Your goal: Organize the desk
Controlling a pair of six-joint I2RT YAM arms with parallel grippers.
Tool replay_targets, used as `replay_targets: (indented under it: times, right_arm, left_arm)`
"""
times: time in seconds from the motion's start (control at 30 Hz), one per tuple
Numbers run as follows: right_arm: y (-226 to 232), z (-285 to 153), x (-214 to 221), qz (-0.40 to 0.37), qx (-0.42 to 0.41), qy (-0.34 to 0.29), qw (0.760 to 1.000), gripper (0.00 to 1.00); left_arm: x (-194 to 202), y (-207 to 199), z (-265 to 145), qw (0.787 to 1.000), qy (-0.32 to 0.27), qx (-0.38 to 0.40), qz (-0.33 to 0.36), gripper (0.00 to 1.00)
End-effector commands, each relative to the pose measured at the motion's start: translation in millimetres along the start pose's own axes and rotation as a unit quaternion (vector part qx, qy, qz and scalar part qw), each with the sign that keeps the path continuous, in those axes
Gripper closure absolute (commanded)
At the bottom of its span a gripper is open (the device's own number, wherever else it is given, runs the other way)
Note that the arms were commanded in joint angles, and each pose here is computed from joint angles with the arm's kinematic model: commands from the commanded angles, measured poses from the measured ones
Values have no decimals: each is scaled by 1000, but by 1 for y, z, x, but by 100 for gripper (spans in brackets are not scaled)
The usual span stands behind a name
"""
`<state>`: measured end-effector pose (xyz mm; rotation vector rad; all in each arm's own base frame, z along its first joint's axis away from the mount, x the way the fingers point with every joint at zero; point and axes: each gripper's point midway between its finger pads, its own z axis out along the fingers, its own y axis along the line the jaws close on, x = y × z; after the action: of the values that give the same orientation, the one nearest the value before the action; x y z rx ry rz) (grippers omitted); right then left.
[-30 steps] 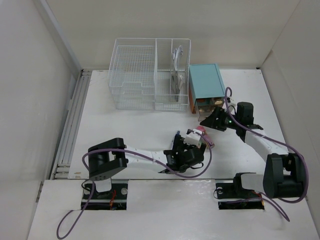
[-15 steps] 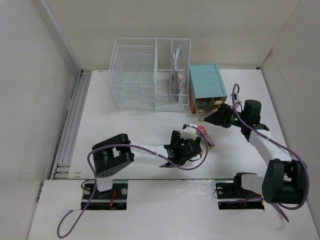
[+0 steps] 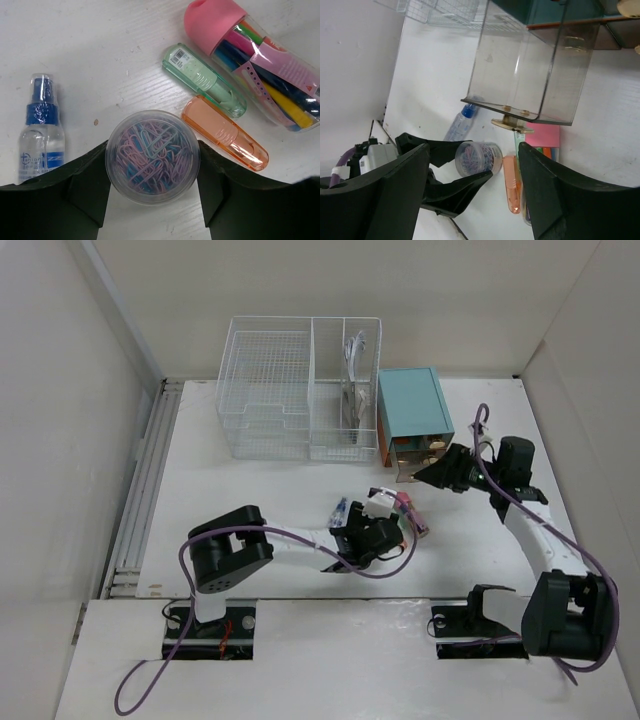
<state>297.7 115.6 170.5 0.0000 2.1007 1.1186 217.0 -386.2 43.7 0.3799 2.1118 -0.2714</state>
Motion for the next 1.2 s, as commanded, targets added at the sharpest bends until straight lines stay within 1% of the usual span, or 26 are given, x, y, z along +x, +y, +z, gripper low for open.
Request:
replay_targets:
  times: [0.0,0.03,0.1,0.13,0.17,0.23,0.27,0.3,0.33,0.37,0.4,0.43,0.47,0.5,0.57,0.6,0.63,0.7,0.73,0.87,0.9,0.93,1.0,1.1,1.13,1.17]
  right_arm:
    - [30,-15,-29,-71,-27,-34,997,23]
    - [32,-17,-31,-89,-28,-37,995,22]
    - [38,-27,-41,-117,-19,-44,992,18]
    - [40,-30,-42,-129,-17,-41,991,18]
    - [42,-37,-59,-175,-1,-53,983,17]
    - [27,-48,-71,-177,61,-61,980,17]
    - [30,-54,-84,-193,75,-73,976,21]
    - [26,-58,-89,-190,94,-79,974,27]
    - [18,-63,-94,-186,118,-86,972,51]
    - [15,-66,-96,-188,125,-89,970,66]
    - [13,-71,-99,-189,136,-97,968,78]
    - [15,-72,-100,-192,135,-100,967,92]
    - [15,-78,-105,-198,144,-113,963,100]
    - [19,-80,-105,-203,143,-117,962,100]
    - [17,-86,-112,-207,152,-125,958,100]
    - [14,-87,-111,-209,159,-123,957,100]
    - [20,-90,-115,-217,158,-130,954,99]
    - [20,-93,-115,-217,163,-128,954,97]
    - [19,-95,-116,-221,162,-128,953,97]
    - [17,-98,-115,-220,159,-127,954,97]
    - [16,-98,-117,-217,157,-127,955,97]
    - [15,-100,-116,-217,156,-124,955,97]
    - [7,-97,-113,-206,153,-112,960,97]
    - [4,-96,-110,-195,140,-102,965,97]
    - [1,-94,-107,-189,131,-93,969,97]
    - [1,-94,-107,-189,131,-93,969,97]
  left_arm:
    - [-53,-15,-19,998,-44,18,-31,75]
    - [-58,-16,-26,998,-47,17,-28,78]
    - [-79,-17,-35,997,-63,16,-41,80]
    - [-93,-16,-46,996,-72,22,-50,83]
    - [-105,-14,-51,995,-82,21,-53,83]
    - [-139,-17,-69,991,-113,34,-67,85]
    - [-149,-11,-71,990,-115,28,-71,89]
    - [-168,-13,-77,988,-128,37,-80,90]
    - [-176,-9,-77,988,-132,31,-70,90]
    - [-190,-8,-80,986,-142,38,-75,90]
    - [-200,0,-77,986,-148,32,-74,90]
    - [-220,-1,-81,983,-159,44,-82,90]
    - [-224,0,-73,984,-157,42,-70,90]
    - [-242,2,-70,982,-166,48,-77,91]
    - [-257,3,-64,980,-173,54,-76,91]
    - [-258,7,-50,982,-169,46,-71,91]
    - [-273,1,-50,980,-176,61,-72,91]
    - [-274,-4,-32,981,-169,64,-64,91]
    - [-286,-7,-31,979,-176,73,-70,91]
    - [-287,-23,-10,980,-170,89,-57,93]
    - [-296,-27,-11,978,-178,93,-62,93]
    - [-292,-31,-1,979,-173,90,-59,93]
    - [-299,-32,5,978,-176,91,-57,93]
    - [-289,-38,19,981,-166,92,-46,93]
    - [-294,-42,19,980,-170,97,-43,93]
    - [-284,-44,29,982,-161,94,-38,93]
